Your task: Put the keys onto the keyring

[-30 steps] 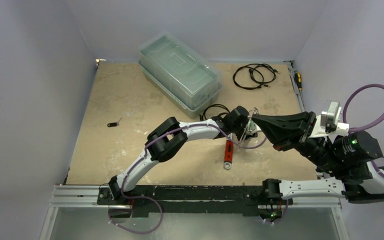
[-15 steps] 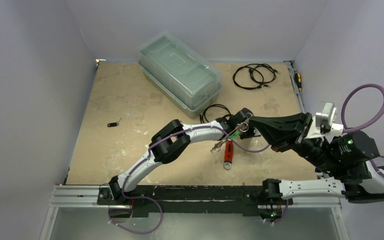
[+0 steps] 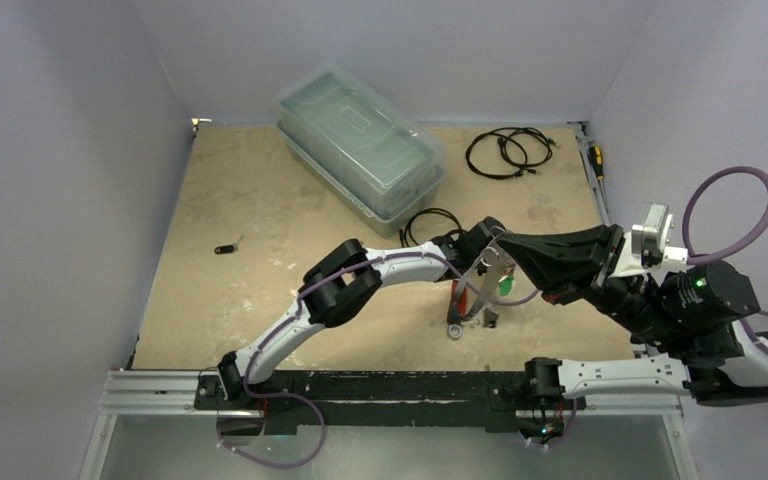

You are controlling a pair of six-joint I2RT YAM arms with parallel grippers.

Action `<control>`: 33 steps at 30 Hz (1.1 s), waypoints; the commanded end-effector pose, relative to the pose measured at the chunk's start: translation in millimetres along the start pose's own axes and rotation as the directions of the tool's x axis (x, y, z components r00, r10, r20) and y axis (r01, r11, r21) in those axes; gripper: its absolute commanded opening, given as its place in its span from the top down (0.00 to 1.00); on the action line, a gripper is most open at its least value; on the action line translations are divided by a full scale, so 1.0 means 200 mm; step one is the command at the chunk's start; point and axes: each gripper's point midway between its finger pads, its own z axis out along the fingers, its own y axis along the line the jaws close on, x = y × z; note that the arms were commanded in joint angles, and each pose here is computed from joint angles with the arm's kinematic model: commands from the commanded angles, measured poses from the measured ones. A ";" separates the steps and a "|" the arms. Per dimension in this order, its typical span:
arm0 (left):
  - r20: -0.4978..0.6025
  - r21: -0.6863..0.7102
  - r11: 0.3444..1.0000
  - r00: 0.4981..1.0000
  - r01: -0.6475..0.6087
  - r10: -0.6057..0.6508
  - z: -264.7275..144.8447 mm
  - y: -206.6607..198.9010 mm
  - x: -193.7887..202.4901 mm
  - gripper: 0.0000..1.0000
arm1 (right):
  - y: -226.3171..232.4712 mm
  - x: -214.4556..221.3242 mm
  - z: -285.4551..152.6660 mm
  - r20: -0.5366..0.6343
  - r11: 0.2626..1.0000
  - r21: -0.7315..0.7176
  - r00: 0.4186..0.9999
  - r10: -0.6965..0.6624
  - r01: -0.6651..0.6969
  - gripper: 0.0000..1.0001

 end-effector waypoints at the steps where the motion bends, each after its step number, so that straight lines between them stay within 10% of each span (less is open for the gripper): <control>1: -0.041 0.082 0.996 0.999 0.039 -0.035 -0.04 -0.10 0.09 1.00 | 0.01 -0.12 0.01 0.063 0.999 -0.011 0.997 0.043 -0.042 1.00; 18: 0.261 0.228 0.931 0.903 0.286 -0.341 -0.37 -0.12 -0.27 1.00 | 0.01 -0.08 0.05 0.058 0.999 0.015 0.998 0.029 -0.030 1.00; 33: 0.299 0.230 0.905 0.859 0.359 -0.416 -0.54 -0.07 -0.34 1.00 | 0.02 -0.07 0.07 0.062 1.000 0.016 0.998 0.024 -0.025 1.00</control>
